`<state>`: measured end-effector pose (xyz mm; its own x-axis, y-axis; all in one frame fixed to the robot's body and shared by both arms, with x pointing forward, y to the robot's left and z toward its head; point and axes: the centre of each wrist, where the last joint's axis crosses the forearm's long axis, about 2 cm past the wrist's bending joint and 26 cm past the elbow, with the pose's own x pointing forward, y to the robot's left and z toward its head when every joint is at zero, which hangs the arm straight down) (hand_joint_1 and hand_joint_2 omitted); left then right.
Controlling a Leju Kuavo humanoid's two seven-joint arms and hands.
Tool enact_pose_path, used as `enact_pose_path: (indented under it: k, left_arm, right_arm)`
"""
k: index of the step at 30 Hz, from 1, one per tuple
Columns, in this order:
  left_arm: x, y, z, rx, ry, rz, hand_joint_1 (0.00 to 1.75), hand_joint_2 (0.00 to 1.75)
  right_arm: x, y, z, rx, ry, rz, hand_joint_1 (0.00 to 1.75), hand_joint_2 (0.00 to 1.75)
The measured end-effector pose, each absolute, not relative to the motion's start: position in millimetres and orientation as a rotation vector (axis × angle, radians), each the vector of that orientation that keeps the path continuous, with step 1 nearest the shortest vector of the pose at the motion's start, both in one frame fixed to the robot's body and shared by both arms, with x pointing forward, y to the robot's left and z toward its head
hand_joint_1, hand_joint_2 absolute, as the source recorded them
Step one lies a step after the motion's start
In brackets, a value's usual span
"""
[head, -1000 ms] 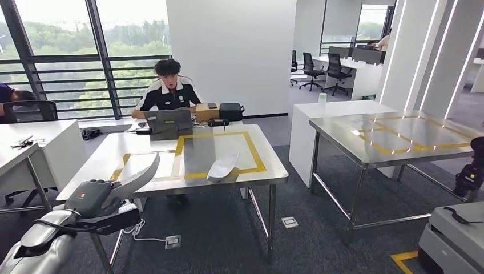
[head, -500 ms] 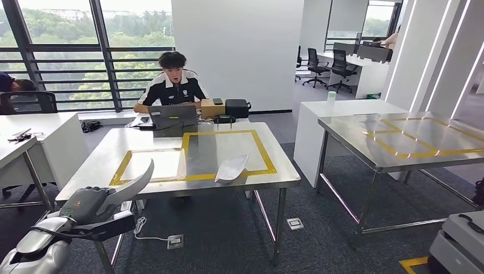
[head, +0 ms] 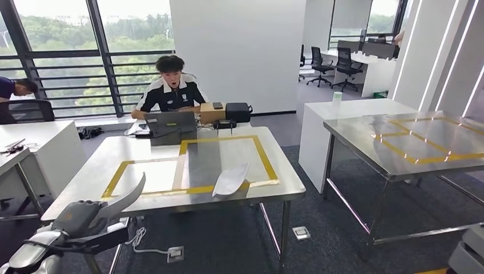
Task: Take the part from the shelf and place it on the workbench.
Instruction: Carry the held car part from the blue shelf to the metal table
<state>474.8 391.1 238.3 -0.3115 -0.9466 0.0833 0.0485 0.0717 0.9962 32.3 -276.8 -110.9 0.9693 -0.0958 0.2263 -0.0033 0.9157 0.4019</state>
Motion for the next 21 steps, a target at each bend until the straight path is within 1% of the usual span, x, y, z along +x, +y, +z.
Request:
enact_pose_path:
  k: [6, 12, 17, 21]
  left_arm:
    - [468.3, 400.2, 226.2, 0.944, -1.414, -1.401, 1.75, 1.75]
    - [465.3, 406.4, 222.3, 0.945, -1.396, -1.403, 1.75, 1.75]
    - [466.8, 402.9, 224.5, 0.954, -1.411, -1.401, 1.75, 1.75]
    - [464.4, 399.1, 217.0, 0.944, -1.399, -1.406, 1.75, 1.75]
  right_arm:
    - [32.6, -276.8, -110.9, 0.411, -0.246, -0.049, 0.00, 0.00]
    - [33.7, -275.6, -110.8, 0.414, -0.248, -0.049, 0.00, 0.00]
    - [36.8, -276.3, -110.5, 0.413, -0.253, -0.047, 0.00, 0.00]
    - [34.9, -275.8, -110.6, 0.414, -0.248, -0.045, 0.00, 0.00]
